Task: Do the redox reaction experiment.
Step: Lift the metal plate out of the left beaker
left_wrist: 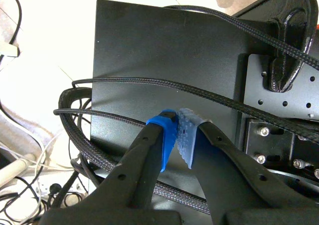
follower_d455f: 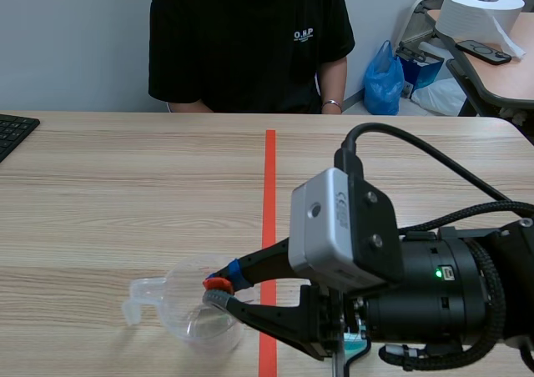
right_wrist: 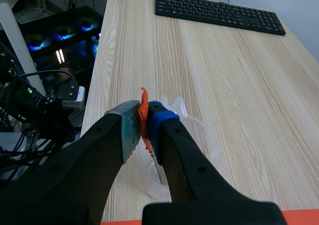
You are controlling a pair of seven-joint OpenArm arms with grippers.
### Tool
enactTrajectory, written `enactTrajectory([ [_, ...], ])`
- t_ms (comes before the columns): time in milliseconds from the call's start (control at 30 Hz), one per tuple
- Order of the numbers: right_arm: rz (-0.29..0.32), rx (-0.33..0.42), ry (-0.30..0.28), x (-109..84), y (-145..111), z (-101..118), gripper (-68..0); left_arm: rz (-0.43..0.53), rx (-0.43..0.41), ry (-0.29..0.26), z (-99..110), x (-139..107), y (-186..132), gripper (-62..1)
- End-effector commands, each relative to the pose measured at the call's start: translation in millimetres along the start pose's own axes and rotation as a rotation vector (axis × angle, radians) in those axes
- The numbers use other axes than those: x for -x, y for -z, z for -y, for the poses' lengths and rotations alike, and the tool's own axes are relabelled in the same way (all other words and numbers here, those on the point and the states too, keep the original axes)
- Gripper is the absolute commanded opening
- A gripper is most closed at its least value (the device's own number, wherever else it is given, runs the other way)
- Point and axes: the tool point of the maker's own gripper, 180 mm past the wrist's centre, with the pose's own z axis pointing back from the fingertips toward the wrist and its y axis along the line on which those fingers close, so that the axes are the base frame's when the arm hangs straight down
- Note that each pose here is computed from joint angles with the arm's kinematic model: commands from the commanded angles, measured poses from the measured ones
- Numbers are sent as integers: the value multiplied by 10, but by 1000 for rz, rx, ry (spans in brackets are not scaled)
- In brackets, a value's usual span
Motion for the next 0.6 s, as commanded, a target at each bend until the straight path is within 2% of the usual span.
enactTrajectory([
  [0,43,-6,-16,-125,-8,34,-669,10,-3,1,-22,-2,-24,-582],
  [100,82,-6,-23,-210,-10,37,-669,10,-3,1,-22,-2,-24,-582],
  [233,109,-10,-71,-361,4,77,-669,10,-3,1,-22,-2,-24,-582],
  [367,111,-10,-112,-518,26,107,-669,11,-3,1,-24,-3,-25,-582],
  [567,112,7,-105,-756,45,133,-669,10,-3,1,-22,-2,-24,-582],
])
